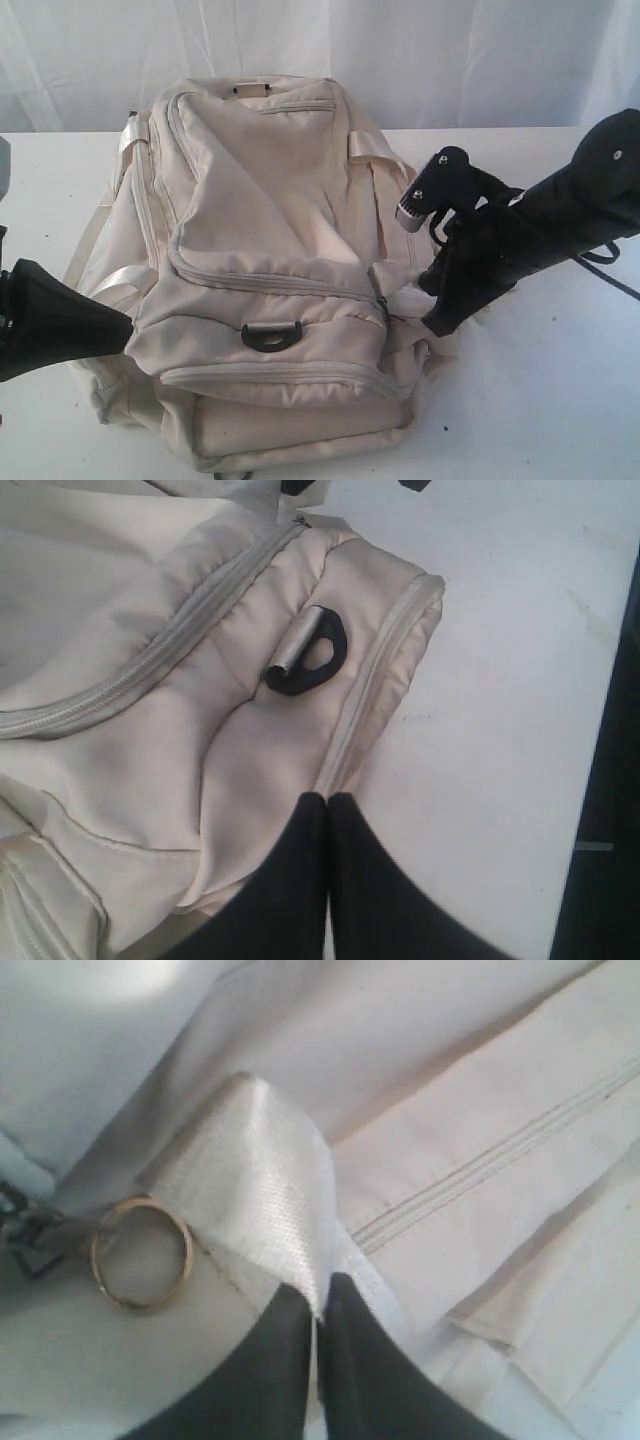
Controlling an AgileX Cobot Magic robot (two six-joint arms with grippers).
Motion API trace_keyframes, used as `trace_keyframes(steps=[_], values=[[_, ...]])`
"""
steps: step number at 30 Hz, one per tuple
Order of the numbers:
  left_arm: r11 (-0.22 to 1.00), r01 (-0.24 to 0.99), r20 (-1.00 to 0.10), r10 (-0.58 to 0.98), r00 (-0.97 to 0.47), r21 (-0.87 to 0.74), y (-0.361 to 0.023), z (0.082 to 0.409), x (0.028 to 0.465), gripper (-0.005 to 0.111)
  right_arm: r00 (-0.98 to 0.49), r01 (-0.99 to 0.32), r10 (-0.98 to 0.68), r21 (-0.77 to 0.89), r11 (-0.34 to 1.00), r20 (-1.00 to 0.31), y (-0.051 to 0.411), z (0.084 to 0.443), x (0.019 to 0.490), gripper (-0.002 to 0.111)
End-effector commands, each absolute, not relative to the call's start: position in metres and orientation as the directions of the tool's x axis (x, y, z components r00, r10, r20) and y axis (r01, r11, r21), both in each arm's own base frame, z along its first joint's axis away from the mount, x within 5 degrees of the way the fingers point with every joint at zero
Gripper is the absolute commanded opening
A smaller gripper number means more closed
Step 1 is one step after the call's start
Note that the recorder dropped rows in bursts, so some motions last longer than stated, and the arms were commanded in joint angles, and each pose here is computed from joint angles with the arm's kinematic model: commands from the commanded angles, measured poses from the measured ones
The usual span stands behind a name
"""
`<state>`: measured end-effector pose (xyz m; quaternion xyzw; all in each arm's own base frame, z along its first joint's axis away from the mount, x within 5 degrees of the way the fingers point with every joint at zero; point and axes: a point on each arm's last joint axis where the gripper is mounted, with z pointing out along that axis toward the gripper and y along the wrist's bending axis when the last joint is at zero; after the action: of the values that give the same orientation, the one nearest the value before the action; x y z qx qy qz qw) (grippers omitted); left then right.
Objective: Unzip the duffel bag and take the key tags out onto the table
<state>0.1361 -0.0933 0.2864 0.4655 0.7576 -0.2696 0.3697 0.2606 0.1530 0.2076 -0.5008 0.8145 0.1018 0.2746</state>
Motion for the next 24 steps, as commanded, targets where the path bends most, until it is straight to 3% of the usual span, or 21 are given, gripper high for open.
trace_keyframes(steps=[1,6,10,16,24], values=[[0.399,0.913,-0.816,0.499,-0.293,-0.083,-0.096,0.287,0.134,0.000,-0.351,-0.841,-0.688,-0.110,0.530,-0.635,0.151,0.249,0.252,0.000],[0.404,0.910,-0.822,0.486,-0.297,-0.090,-0.096,0.288,0.134,0.000,-0.330,-0.833,-0.627,-0.095,0.545,-0.705,0.144,0.294,0.230,0.000],[0.387,0.913,-0.891,0.356,-0.281,-0.133,-0.103,0.303,0.135,0.000,-0.362,-0.798,-0.551,-0.057,0.601,-0.752,0.139,0.313,0.218,0.000],[0.307,0.951,-0.978,0.204,-0.041,0.024,-0.112,0.348,0.144,0.000,-0.466,-0.736,-0.450,0.052,0.675,-0.762,0.137,0.317,0.215,0.000],[0.243,0.969,-0.981,0.194,-0.016,0.033,-0.134,0.358,0.171,0.000,-0.620,-0.607,-0.277,0.225,0.763,-0.734,0.137,0.318,0.215,0.000]])
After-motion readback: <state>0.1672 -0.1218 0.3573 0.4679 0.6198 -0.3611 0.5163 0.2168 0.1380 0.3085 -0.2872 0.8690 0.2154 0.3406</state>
